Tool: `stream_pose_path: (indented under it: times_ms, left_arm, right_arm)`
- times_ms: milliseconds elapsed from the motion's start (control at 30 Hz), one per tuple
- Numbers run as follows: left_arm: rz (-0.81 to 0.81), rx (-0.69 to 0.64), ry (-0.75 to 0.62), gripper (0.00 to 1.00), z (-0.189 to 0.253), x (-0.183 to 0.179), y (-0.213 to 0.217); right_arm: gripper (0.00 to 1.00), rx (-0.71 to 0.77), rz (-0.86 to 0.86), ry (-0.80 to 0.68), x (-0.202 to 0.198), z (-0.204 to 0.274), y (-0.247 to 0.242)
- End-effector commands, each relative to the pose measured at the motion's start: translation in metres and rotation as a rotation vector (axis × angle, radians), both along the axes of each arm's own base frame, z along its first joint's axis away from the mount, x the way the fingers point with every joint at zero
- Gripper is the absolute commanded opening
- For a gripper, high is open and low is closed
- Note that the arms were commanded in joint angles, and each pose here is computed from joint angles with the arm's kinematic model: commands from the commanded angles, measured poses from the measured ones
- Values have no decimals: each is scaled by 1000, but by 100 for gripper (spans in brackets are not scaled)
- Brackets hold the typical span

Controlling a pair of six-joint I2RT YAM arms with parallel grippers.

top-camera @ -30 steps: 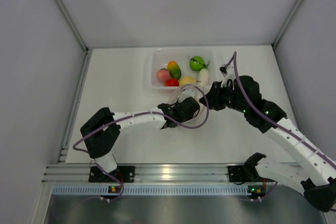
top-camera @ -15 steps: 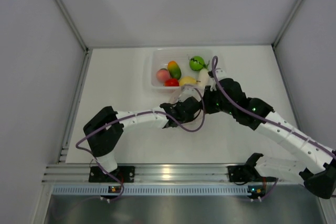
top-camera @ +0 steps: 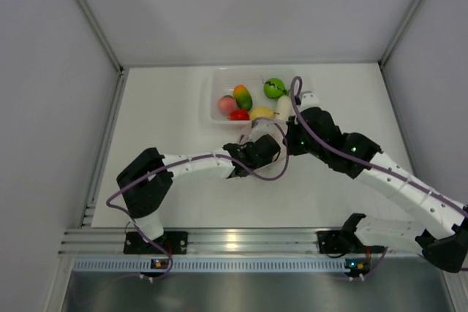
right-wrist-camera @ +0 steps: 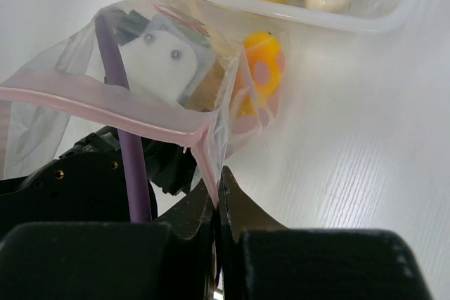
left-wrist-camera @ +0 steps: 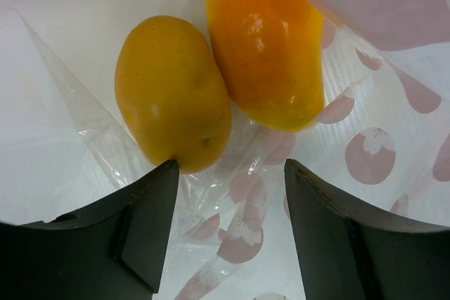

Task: Open the zip-top bag and remove the fake food
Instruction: Pick up the fake fruit from the zipper food storage bag.

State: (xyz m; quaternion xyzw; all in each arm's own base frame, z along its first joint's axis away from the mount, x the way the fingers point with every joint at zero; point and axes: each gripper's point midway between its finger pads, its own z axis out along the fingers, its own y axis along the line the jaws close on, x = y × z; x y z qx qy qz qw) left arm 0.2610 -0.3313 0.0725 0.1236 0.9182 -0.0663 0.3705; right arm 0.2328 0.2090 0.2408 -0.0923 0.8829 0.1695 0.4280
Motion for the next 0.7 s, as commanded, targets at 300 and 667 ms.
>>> stream_pose_path:
  times_ms: [300, 667]
  left_arm:
    - [52, -16, -18, 69, 2, 14, 12]
    - [108, -64, -116, 61, 41, 24, 21]
  right_arm:
    - [0, -69, 21, -18, 4, 4, -1]
    - [0, -62, -4, -43, 6, 9, -4]
